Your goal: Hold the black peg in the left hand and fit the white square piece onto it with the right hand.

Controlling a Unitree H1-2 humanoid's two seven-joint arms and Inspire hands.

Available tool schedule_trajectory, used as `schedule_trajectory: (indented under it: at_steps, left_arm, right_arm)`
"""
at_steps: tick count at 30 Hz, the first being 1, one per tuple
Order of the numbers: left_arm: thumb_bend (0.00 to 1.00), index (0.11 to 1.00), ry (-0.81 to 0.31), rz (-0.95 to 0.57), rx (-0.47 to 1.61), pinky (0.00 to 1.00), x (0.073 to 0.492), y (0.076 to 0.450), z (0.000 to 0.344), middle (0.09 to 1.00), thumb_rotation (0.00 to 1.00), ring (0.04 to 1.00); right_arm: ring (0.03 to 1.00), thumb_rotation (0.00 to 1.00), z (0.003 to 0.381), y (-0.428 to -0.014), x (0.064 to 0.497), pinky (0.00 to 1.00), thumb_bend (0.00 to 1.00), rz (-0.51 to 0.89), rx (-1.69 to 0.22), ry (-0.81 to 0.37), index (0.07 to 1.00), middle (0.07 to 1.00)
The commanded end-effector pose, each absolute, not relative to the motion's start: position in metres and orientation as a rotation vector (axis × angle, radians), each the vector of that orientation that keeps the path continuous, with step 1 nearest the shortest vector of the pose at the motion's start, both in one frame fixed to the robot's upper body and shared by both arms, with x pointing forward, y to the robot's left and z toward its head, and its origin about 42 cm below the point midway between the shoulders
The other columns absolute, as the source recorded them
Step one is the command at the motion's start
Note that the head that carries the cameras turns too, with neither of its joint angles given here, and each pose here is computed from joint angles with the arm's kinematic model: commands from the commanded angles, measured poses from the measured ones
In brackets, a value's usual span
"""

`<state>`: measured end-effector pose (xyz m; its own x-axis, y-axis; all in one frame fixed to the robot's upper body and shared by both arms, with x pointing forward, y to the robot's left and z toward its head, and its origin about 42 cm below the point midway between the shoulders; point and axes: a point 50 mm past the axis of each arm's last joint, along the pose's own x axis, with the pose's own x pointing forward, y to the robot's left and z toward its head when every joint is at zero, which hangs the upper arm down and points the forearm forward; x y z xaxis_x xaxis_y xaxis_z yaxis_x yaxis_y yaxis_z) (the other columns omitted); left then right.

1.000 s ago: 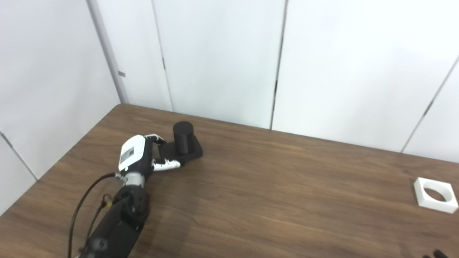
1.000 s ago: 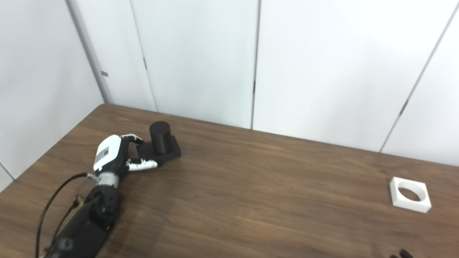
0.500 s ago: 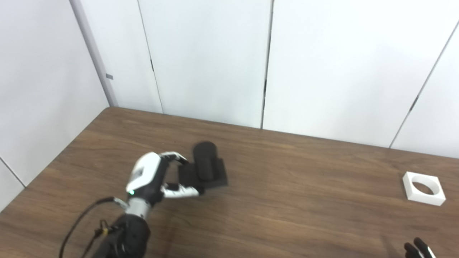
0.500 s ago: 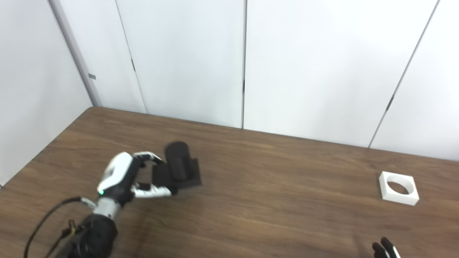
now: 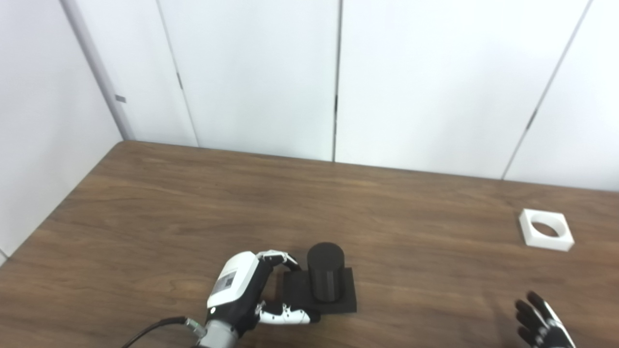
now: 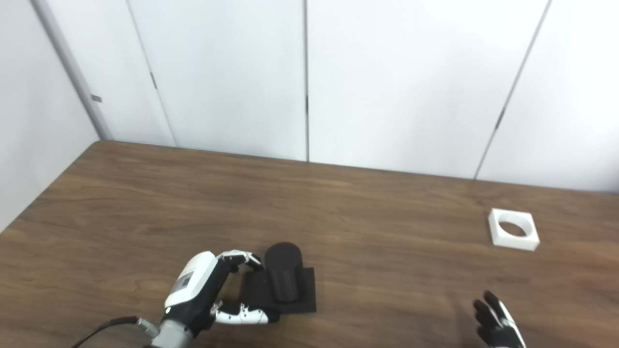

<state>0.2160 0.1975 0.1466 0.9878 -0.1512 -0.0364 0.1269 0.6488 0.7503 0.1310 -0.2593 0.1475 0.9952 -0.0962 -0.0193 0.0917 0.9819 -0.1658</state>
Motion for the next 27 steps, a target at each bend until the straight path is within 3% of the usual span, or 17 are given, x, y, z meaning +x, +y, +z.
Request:
schedule_trajectory:
  at_steps: [1,11,27]
  left_arm:
    - [0.52,0.485,-0.085,-0.183,0.843,0.74,0.212,0.189,0.151,0.758,0.04,0.833]
    - [0.52,0.486,-0.109,-0.308,0.86,0.85,0.191,0.165,0.131,0.76,0.04,0.83]
    - [0.52,0.486,-0.117,-0.411,0.88,0.84,0.179,0.168,0.123,0.76,0.04,0.827]
  right_arm:
    - [0.895,1.0,0.159,-0.251,0.13,0.9,0.45,-0.115,-0.147,-0.018,0.905,0.879]
    - [0.877,1.0,0.165,-0.246,0.131,0.86,0.44,-0.119,-0.149,-0.027,0.897,0.87]
    - [0.858,1.0,0.166,-0.244,0.134,0.83,0.48,-0.126,-0.148,-0.019,0.883,0.858]
